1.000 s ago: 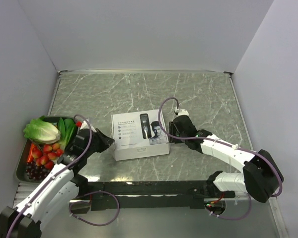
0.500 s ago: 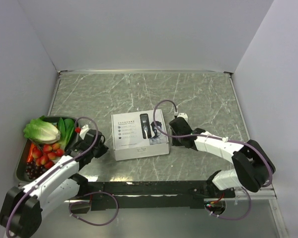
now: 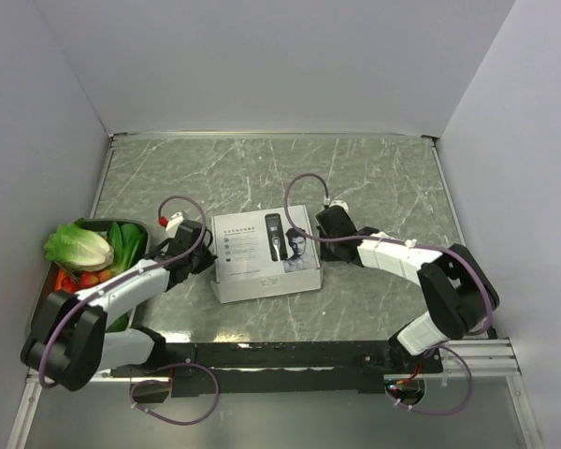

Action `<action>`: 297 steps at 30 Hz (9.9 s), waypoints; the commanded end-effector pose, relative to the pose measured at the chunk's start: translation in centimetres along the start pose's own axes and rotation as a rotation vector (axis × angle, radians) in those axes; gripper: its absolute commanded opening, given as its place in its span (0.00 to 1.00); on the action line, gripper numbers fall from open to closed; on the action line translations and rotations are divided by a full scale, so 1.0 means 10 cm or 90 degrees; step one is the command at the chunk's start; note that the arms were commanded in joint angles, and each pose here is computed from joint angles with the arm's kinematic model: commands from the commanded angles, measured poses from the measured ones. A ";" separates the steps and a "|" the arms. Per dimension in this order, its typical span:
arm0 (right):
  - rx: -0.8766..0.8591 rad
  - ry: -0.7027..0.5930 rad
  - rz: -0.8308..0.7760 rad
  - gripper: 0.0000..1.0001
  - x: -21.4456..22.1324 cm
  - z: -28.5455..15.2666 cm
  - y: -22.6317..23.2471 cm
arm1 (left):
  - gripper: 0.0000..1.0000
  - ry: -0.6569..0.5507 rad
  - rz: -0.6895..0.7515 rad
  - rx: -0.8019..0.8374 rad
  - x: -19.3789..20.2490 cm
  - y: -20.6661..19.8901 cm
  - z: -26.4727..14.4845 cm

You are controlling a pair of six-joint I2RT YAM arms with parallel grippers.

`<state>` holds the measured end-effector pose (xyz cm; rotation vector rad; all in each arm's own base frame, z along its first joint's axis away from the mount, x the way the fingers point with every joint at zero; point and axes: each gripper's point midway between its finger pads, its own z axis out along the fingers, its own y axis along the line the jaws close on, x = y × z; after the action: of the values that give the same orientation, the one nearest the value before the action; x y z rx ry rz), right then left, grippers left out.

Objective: Sort the hair-cutting tools

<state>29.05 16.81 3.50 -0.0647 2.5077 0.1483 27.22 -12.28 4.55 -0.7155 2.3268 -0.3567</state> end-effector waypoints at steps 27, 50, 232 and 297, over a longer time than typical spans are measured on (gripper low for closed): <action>-0.069 -0.053 0.034 0.24 -0.82 0.27 0.21 | 0.07 0.016 0.092 0.127 -0.42 -1.17 0.36; -0.023 -0.037 0.027 0.41 -0.67 0.15 -0.02 | 0.25 0.061 0.105 0.037 -0.10 -0.58 0.47; -0.200 0.145 0.013 0.47 0.10 -0.18 0.17 | 0.31 0.182 0.087 0.203 0.27 -0.54 -0.13; 0.024 0.043 0.020 0.53 0.02 -0.22 -0.33 | 0.33 0.098 0.100 0.088 0.01 -0.30 -0.08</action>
<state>26.70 14.48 2.15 -0.0752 2.6941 0.1991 26.39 -14.63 3.16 -0.4498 2.5528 -0.5044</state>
